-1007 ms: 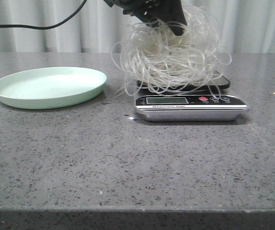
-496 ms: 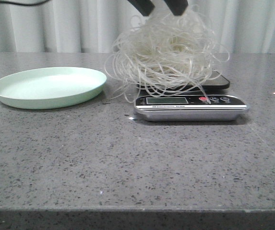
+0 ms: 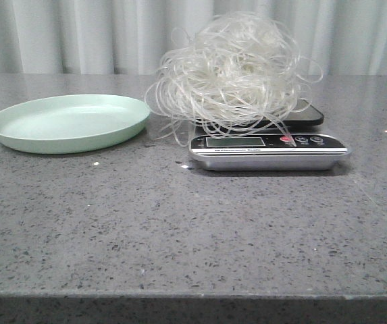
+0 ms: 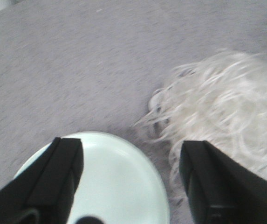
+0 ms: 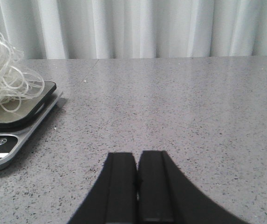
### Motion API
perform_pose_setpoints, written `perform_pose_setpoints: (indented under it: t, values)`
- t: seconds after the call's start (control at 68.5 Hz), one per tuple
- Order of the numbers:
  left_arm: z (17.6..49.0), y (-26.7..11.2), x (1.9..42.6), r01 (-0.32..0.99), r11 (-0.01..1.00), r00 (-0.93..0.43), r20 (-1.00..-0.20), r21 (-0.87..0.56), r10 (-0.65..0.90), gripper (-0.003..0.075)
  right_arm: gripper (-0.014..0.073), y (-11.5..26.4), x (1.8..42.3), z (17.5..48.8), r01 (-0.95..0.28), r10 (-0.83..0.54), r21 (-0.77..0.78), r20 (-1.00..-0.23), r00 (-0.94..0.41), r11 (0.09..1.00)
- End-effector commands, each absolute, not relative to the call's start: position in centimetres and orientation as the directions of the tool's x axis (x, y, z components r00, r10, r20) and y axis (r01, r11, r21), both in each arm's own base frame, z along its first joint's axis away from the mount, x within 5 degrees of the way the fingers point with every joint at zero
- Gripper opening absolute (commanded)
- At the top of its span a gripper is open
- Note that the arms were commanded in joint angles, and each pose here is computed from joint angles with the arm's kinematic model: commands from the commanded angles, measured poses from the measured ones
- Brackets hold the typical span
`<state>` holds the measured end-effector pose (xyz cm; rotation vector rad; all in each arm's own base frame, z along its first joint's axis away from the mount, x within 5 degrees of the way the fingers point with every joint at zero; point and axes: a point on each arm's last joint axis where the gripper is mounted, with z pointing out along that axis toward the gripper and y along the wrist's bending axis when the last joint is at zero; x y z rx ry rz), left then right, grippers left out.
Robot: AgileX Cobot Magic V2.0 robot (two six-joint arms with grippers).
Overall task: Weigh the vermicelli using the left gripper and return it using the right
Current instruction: 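Open the left gripper and withdraw it from the scale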
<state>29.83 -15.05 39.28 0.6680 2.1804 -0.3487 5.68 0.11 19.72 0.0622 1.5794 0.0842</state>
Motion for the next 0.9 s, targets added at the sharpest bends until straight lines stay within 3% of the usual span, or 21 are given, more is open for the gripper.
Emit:
perform_pose_setpoints:
  t: [0.0, 0.19, 0.35, 0.598, 0.89]
  values:
    - [41.7, -12.6, 27.6, 0.510, 0.860, -0.426, -0.875, -0.020, 0.232, 0.0446, 0.0151, 0.0, 5.5, 20.8, -0.013, 0.078, 0.077, -0.993, 0.093, 0.997]
    - [41.0, -9.4, 24.4, 0.427, 0.904, -0.337, -0.929, -0.008, 0.151, 0.0380, 0.0151, 0.0, 5.5, 20.8, -0.013, 0.078, 0.077, -0.993, 0.093, 0.997]
    - [39.9, -6.7, 21.2, 0.352, 0.935, -0.243, -0.960, 0.044, 0.137, 0.0277, 0.0151, 0.0, 5.5, 20.8, -0.013, 0.078, 0.077, -0.993, 0.093, 0.997]
    - [36.5, -3.9, 17.8, 0.250, 0.967, -0.217, -0.971, 0.046, 0.103, 0.0162, 0.0151, 0.0, 5.5, 20.8, -0.013, 0.078, 0.077, -0.993, 0.093, 0.997]
    - [32.9, -2.3, 14.4, 0.172, 0.984, -0.110, -0.991, 0.051, 0.071, 0.0143, 0.0151, 0.0, 5.5, 21.0, -0.013, 0.078, 0.077, -0.990, 0.118, 0.997]
